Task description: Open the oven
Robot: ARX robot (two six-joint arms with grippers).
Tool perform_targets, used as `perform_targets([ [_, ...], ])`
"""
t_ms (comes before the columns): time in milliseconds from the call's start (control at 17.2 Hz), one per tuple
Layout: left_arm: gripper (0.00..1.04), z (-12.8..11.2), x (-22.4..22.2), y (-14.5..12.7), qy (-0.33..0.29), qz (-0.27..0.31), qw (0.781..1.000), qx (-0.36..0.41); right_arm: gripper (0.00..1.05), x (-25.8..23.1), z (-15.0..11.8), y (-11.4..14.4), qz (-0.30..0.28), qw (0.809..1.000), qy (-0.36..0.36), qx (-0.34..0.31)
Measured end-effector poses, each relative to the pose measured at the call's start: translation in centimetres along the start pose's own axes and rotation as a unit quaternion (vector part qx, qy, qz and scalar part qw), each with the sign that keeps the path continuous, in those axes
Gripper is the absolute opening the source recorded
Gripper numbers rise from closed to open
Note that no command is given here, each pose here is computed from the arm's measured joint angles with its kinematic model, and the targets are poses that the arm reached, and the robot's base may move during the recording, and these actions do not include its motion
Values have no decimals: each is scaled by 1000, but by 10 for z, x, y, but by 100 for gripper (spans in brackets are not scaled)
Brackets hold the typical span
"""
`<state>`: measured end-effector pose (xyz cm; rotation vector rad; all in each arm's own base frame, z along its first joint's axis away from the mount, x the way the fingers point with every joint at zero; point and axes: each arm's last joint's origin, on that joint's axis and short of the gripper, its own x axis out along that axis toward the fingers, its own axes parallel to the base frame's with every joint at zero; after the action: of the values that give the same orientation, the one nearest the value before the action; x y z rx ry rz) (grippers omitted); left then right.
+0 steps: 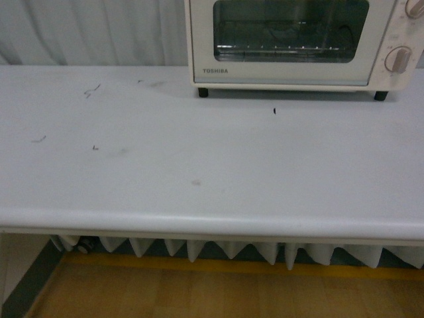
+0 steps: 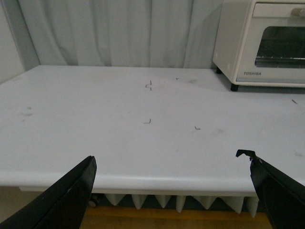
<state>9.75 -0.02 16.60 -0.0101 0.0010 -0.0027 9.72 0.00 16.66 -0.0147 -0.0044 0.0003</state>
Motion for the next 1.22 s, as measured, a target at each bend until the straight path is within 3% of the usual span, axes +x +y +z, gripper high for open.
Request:
perform_targets([
  [1219,98,0,0,0,-1,0,1000,0,98,0,0,0,0,1000,1,0],
])
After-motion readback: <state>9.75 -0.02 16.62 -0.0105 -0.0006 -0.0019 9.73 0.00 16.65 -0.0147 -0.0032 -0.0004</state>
